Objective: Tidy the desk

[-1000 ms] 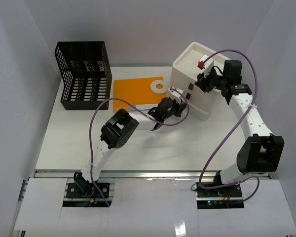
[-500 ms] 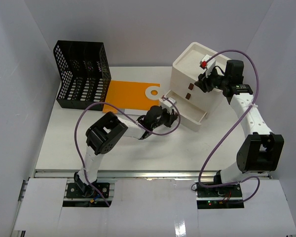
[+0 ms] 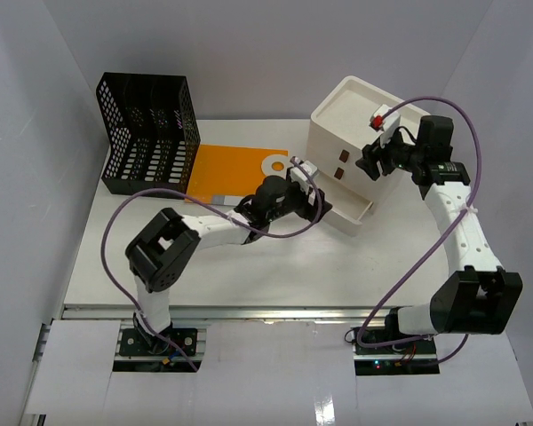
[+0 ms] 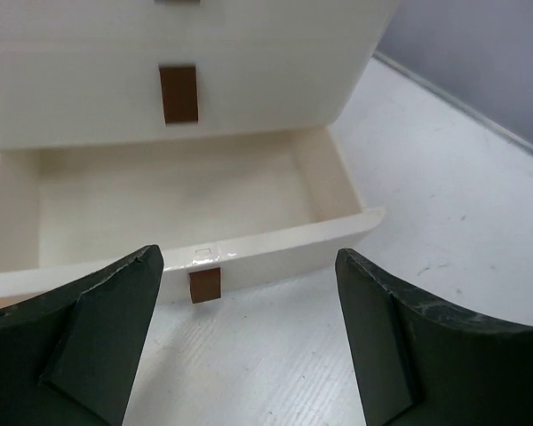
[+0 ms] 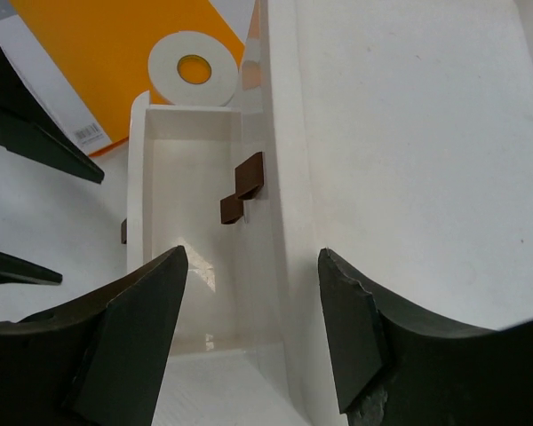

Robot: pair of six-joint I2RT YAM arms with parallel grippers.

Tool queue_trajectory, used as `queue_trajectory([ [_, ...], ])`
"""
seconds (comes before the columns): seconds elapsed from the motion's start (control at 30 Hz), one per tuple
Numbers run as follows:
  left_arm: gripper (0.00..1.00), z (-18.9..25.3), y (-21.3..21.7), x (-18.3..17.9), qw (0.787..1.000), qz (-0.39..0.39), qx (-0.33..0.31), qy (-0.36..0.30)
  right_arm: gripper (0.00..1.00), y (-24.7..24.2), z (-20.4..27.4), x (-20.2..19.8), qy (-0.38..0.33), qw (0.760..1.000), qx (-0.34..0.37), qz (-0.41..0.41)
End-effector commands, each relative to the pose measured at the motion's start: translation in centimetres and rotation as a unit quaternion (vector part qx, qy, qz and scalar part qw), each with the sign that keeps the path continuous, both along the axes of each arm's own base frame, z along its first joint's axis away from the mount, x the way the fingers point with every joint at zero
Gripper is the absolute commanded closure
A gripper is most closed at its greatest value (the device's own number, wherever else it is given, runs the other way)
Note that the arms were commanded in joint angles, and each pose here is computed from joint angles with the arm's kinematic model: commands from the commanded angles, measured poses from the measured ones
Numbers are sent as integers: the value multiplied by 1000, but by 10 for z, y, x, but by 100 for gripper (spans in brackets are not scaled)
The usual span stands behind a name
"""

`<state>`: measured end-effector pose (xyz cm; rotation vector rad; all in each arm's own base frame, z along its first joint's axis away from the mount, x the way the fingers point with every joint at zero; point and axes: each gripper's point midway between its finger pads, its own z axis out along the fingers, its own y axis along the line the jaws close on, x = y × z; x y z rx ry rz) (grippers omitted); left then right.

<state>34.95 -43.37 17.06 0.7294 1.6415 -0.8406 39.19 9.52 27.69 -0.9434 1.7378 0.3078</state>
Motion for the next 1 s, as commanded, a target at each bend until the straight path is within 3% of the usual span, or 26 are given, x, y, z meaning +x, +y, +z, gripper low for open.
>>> queue_trajectory([
  [0.0,10,70,36,1,999,24,-26,-14,32,-2,22,-26,-18,1000,11,-2],
  [0.13,10,57,87,24,993,84,-41,73,31,-3,23,-43,-23,999,27,11],
  [0.33,9,13,140,76,964,168,-34,205,30,4,4,-76,-36,996,64,57],
  [0.6,10,-50,162,163,917,314,69,235,29,5,-13,-98,-48,992,90,71],
  [0.97,15,-98,147,212,908,341,119,214,29,5,-12,-104,-46,991,101,73],
])
